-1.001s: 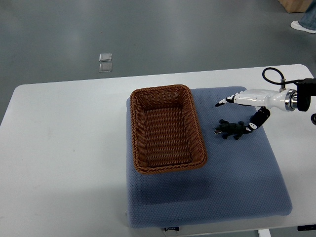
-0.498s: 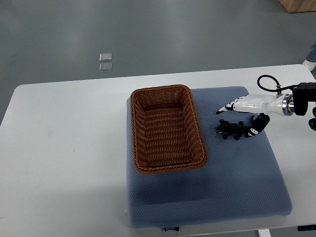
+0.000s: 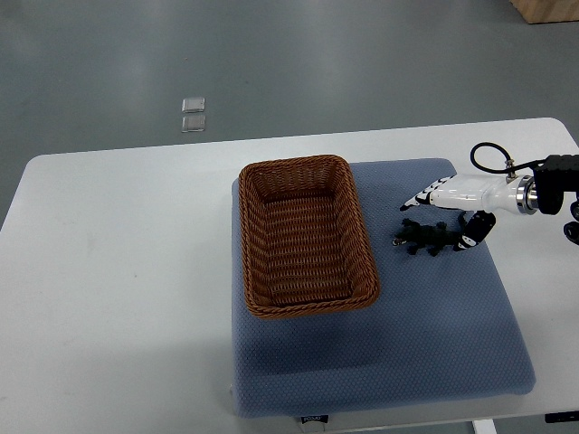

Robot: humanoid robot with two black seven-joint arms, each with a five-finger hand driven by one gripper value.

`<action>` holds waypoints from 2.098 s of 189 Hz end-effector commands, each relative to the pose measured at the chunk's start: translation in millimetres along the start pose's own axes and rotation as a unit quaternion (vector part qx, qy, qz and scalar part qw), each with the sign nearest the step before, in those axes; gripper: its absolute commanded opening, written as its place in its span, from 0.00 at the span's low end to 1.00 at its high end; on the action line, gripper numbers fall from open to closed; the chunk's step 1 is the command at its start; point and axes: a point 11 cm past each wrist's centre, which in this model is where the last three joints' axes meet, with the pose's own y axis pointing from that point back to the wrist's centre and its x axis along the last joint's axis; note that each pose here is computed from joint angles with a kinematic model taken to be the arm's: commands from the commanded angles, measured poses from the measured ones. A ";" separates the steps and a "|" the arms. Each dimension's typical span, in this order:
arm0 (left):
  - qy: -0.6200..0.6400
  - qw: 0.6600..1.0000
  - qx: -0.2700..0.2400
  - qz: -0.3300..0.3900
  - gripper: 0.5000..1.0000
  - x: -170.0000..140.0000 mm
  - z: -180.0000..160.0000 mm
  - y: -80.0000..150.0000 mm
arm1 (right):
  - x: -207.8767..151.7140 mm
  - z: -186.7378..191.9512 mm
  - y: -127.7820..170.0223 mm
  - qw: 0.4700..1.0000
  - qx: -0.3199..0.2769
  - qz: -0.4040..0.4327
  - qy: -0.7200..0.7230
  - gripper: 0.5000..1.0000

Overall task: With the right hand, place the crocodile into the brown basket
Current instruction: 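Close the right hand's fingers around the crocodile toy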

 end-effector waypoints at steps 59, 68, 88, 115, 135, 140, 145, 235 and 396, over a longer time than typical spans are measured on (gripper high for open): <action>0.000 1.000 0.000 0.000 1.00 0.0 0.0 0.0 | -4.3 0.4 -6.0 1.000 -0.002 -0.002 0.007 0.79; 0.000 1.000 0.000 0.000 1.00 0.0 0.0 0.0 | -4.3 0.3 -6.4 1.000 -0.002 -0.002 0.007 0.78; 0.000 1.000 0.000 0.000 1.00 0.0 0.0 0.0 | -4.4 0.8 -6.2 1.000 -0.003 -0.002 0.007 0.76; 0.000 1.000 0.000 0.000 1.00 0.0 0.0 0.0 | -7.2 3.0 -5.7 1.000 -0.006 -0.007 0.007 0.74; 0.000 1.000 0.000 0.000 1.00 0.0 0.0 0.0 | -10.4 2.6 -6.3 1.000 -0.006 -0.012 0.008 0.74; 0.000 1.000 0.000 0.000 1.00 0.0 0.0 0.0 | -10.3 2.6 -6.3 1.000 -0.006 -0.012 0.008 0.74; 0.000 1.000 0.000 0.000 1.00 0.0 0.0 0.0 | -10.3 2.4 -6.3 1.000 -0.005 -0.012 0.008 0.74; 0.000 1.000 0.000 0.000 1.00 0.0 0.0 0.0 | -8.0 1.4 -9.3 1.000 -0.005 -0.010 0.009 0.70; 0.000 1.000 0.000 0.000 1.00 0.0 0.0 0.0 | -1.7 1.9 -10.8 1.000 -0.007 -0.005 0.012 0.14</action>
